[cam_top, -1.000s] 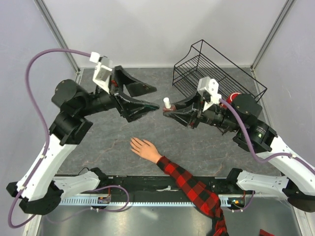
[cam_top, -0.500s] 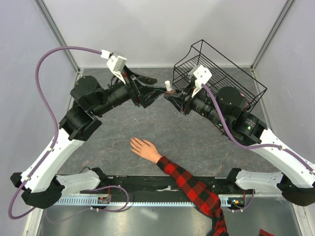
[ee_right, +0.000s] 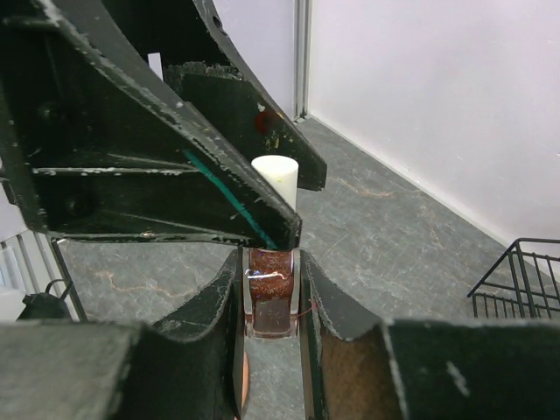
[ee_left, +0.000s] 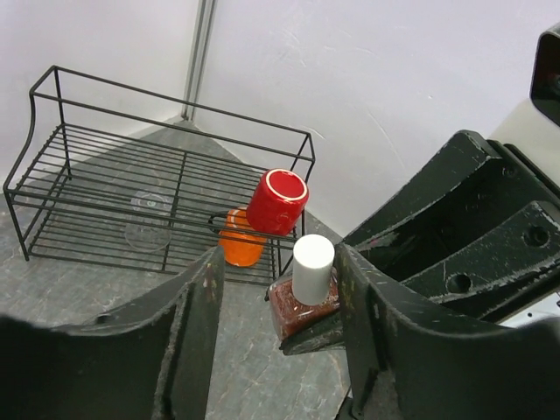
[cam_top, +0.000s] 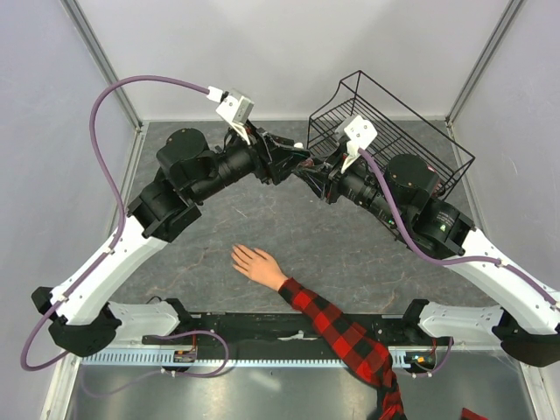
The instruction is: Paint the nails
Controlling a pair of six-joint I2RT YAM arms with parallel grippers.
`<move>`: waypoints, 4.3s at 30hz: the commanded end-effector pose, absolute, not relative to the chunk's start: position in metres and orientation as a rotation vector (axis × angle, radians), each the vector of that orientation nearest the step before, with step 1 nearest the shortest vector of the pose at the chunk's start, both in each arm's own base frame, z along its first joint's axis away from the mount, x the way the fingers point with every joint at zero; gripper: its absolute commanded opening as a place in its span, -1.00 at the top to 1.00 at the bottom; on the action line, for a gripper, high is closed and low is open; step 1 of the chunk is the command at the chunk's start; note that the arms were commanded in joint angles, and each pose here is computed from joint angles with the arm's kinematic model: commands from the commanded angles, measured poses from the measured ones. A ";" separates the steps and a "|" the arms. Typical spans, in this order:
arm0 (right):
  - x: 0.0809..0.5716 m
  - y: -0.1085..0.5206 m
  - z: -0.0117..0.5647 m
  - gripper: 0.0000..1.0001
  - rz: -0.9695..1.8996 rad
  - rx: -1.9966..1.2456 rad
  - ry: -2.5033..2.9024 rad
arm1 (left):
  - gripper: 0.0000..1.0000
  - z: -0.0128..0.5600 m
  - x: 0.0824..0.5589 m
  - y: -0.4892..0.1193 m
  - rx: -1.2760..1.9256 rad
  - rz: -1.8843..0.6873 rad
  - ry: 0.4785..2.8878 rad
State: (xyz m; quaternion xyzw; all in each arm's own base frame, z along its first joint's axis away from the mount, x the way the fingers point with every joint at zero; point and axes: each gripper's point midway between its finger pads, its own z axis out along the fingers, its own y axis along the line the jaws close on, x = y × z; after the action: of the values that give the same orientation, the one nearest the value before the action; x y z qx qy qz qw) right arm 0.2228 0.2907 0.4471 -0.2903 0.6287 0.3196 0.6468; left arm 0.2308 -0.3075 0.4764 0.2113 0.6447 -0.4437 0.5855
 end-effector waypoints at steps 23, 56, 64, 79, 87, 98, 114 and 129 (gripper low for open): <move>0.014 0.283 0.529 1.00 1.695 -1.172 0.675 | 0.96 0.513 0.078 -0.309 1.303 -1.661 0.980; 0.216 0.293 0.477 1.00 0.824 -0.590 1.388 | -0.16 0.480 0.233 -0.287 0.572 -0.959 1.523; 0.215 0.296 0.474 1.00 0.838 -0.598 1.387 | -0.05 0.484 0.230 -0.297 0.576 -1.027 1.504; 0.103 0.308 0.483 1.00 1.223 -1.071 1.059 | 0.97 0.484 0.137 -0.309 1.136 -1.708 1.277; 0.015 0.289 0.511 1.00 1.671 -1.267 0.708 | 0.96 0.497 0.106 -0.291 1.253 -1.773 1.133; 0.093 0.308 0.492 1.00 1.315 -1.042 1.053 | -0.65 0.501 0.117 -0.280 1.132 -1.506 1.234; 0.193 0.308 0.462 1.00 0.897 -0.771 1.392 | -0.34 0.501 0.190 -0.269 0.710 -1.186 1.466; 0.194 0.311 0.453 1.00 0.895 -0.790 1.406 | 0.00 0.485 0.197 -0.279 0.755 -1.167 1.551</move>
State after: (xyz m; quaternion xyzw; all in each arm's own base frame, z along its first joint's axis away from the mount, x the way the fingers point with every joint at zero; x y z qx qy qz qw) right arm 0.1944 0.3143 0.4315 -0.3483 0.6285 0.3838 0.5800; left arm 0.2010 -0.2808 0.4710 0.2922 0.6615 -0.4928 0.4840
